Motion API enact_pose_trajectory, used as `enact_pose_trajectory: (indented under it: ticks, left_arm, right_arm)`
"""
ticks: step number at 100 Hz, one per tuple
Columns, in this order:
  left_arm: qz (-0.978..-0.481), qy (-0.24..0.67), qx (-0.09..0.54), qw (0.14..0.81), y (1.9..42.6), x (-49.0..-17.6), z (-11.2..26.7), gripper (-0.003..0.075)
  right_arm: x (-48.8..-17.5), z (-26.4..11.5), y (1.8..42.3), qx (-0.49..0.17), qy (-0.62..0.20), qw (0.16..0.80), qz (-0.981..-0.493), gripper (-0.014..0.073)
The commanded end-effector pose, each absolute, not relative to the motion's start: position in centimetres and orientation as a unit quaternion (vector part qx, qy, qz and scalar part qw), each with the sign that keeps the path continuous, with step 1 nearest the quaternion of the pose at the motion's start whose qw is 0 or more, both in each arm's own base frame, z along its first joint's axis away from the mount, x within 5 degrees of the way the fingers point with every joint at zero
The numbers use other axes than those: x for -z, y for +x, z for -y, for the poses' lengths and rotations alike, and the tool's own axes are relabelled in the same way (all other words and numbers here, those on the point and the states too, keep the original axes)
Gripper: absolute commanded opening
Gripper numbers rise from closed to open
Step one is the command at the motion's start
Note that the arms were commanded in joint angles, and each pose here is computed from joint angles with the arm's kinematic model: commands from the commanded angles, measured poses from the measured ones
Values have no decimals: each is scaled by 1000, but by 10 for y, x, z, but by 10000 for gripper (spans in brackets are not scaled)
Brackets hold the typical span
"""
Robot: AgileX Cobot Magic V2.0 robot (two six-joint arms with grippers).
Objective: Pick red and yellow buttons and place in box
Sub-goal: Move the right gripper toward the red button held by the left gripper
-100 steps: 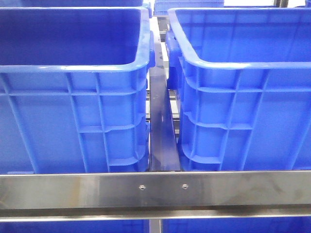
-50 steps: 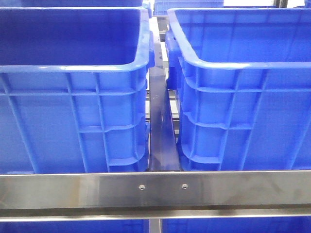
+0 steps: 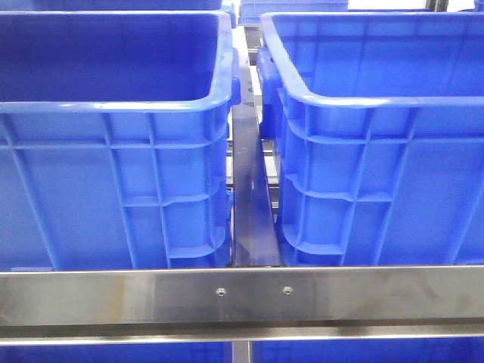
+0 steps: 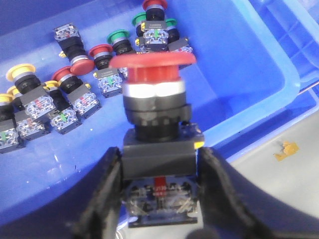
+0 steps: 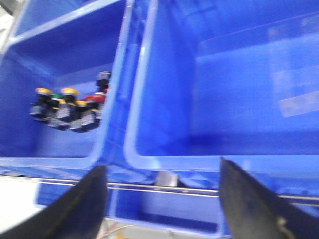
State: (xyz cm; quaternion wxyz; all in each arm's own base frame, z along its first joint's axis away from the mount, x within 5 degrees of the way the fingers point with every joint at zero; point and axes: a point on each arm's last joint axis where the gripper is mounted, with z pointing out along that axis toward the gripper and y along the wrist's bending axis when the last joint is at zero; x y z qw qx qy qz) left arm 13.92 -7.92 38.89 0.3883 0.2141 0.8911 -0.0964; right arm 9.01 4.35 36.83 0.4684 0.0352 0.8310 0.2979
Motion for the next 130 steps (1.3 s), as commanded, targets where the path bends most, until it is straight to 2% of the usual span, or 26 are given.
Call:
enact_pose_trajectory:
  ticks: [1, 27, 47, 60, 77, 107, 130]
  left_arm:
    - [-869, 211, 112, 433, 140, -403, 81, -19]
    - [-869, 211, 112, 433, 140, -403, 81, -19]
    - [-869, 211, 112, 433, 140, -403, 81, -19]
    - [-869, 211, 112, 433, 140, -403, 81, -19]
    - [-869, 211, 112, 433, 140, -403, 81, -19]
    - [-869, 211, 112, 433, 140, -403, 81, -19]
    - [-869, 211, 112, 433, 140, -403, 81, -19]
  right_arm:
    - [-386, -47, 97, -339, 45, 497, -798, 551]
    - [-386, -73, 135, -474, -10, 436, -765, 550]
    - [-371, -104, 178, -562, -37, 366, -741, 550]
    - [-361, -133, 200, -583, -64, 318, -745, 550]
    - [-362, -176, 221, -601, -108, 275, -742, 550]
    - [-375, -233, 247, -623, -162, 249, -724, 550]
    - [-377, -267, 252, -638, -187, 231, -710, 550]
